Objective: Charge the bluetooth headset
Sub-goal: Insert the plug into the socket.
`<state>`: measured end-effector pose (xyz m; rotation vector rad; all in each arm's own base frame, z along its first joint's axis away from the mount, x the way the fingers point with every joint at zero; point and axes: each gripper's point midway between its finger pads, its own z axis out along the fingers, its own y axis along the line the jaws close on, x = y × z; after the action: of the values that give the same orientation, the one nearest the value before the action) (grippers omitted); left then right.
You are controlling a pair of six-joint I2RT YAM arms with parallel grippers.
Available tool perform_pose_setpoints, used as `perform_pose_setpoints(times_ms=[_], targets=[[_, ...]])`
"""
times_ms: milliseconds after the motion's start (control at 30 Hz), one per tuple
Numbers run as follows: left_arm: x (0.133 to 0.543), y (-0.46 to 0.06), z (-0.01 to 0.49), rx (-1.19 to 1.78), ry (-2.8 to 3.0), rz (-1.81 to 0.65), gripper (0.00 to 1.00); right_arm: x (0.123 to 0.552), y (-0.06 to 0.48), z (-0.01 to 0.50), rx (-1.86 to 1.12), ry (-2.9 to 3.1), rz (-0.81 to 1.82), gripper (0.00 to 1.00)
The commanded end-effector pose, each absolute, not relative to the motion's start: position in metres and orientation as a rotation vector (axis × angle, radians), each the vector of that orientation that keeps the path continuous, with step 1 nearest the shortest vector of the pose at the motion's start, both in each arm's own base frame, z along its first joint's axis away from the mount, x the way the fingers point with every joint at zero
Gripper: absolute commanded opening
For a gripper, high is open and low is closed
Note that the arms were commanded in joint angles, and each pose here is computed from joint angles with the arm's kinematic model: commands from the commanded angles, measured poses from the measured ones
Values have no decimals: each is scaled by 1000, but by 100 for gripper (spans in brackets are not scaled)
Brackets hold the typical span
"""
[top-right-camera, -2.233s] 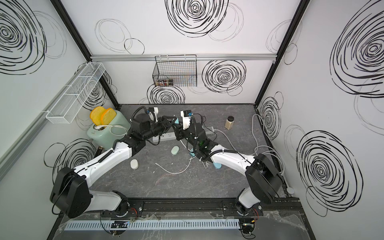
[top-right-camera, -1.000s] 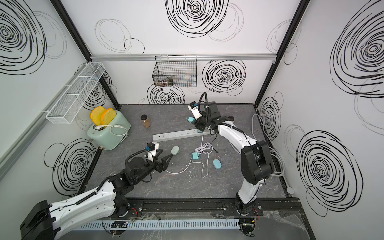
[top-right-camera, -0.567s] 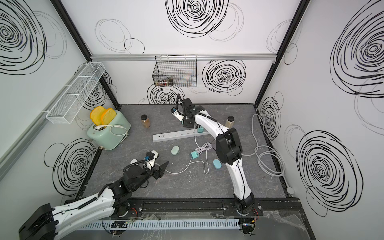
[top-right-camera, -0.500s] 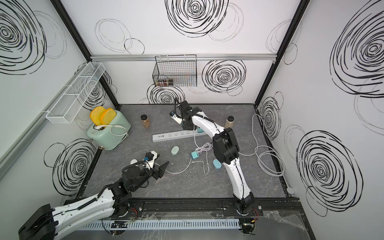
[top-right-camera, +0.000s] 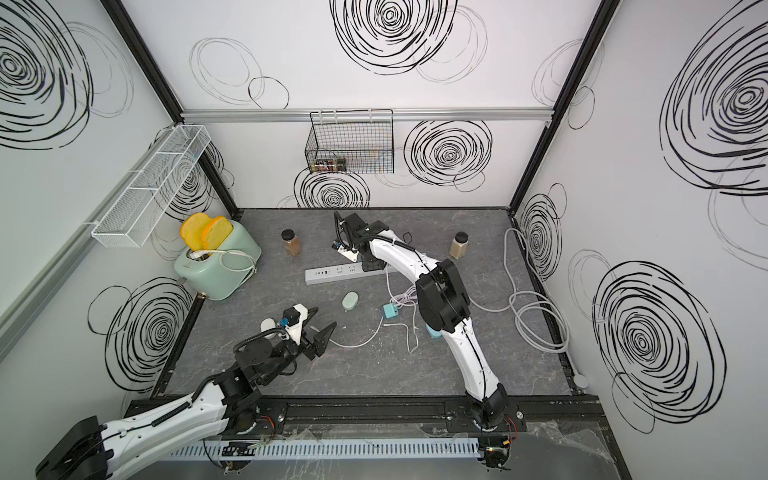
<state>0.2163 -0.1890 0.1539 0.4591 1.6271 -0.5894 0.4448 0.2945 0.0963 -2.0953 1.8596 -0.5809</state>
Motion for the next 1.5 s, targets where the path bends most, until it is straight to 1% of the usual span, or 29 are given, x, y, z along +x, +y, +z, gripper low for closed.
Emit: perform_pose_setpoints(times_ms=[0,300,533,700,833,1000,1167,1267,1467], targets=[[216,-190,165,441,1579,-620,76,436,288,122,-2114,1822,-659,10],[215,-189,166,438,1575,-623,76,423,304,131,-2131,1784,-588,10],[220,-186,165,442,1574,-564,76,405,301,148,-2088,1837,-355,11],[234,-194,181,470,1538,-492,77,398,278,155,-2005,1941,-206,11],[259,-215,197,538,1518,-412,80,397,268,166,-1931,1945,-113,13],[276,-246,217,789,1316,-328,80,388,256,168,-1864,1932,-15,13],[299,-257,230,999,1181,-345,77,374,255,179,-1839,1888,37,13],[295,-270,221,1209,1072,-287,77,368,259,187,-1830,1834,49,13],[306,-286,208,1375,1063,-323,76,356,269,194,-1844,1788,70,13]])
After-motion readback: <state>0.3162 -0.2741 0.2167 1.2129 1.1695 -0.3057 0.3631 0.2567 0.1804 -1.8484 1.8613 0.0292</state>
